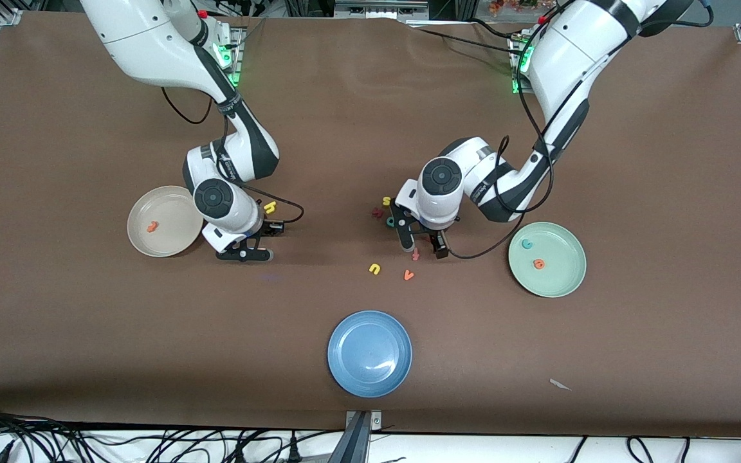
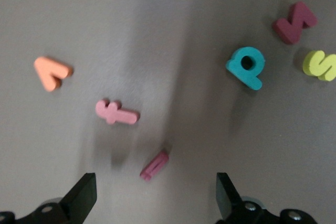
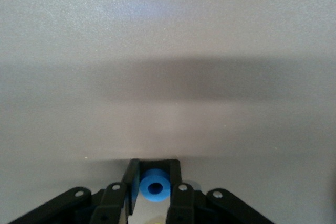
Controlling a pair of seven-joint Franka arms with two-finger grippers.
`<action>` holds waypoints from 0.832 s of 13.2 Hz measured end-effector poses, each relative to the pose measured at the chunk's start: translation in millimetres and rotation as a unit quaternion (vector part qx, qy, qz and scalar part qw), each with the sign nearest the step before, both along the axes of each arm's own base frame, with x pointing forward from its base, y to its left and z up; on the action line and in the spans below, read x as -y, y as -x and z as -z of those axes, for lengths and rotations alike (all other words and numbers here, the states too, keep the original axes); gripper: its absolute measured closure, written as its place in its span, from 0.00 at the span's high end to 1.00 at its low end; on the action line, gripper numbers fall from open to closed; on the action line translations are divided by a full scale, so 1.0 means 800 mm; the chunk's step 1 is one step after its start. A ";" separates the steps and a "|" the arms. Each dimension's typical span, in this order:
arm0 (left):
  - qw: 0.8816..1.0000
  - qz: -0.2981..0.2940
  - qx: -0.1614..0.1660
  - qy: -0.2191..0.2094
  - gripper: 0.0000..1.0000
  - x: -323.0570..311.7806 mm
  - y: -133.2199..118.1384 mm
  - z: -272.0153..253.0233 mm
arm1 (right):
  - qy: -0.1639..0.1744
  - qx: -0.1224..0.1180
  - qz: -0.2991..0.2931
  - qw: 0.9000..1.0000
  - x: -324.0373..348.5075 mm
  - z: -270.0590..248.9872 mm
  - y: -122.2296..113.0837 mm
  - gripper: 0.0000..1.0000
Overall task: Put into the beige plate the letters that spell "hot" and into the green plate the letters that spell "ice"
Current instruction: 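Drop the o on the white plate while the left gripper carries the i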
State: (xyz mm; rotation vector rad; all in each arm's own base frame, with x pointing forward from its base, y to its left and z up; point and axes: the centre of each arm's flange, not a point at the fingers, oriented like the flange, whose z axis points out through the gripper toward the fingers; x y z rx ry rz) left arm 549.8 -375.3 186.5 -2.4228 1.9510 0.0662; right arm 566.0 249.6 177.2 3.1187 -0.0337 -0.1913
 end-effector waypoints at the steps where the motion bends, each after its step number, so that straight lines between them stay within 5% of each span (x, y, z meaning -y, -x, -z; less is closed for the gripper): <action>1: 1.000 0.021 -0.002 0.003 1.00 0.000 0.000 0.005 | 0.003 -0.002 0.003 1.000 0.005 -0.002 -0.002 0.27; 5: 0.996 0.091 0.010 -0.015 0.96 -0.002 0.000 0.016 | 0.026 -0.016 0.029 0.999 0.056 -0.064 -0.024 0.27; 7: 0.995 0.098 0.008 -0.016 0.74 -0.001 0.002 0.020 | 0.039 -0.032 0.033 0.998 0.102 -0.099 -0.031 0.27; 11: 0.995 0.103 0.007 -0.015 0.60 0.002 0.003 0.021 | 0.055 -0.067 0.011 0.996 0.215 -0.098 -0.035 0.27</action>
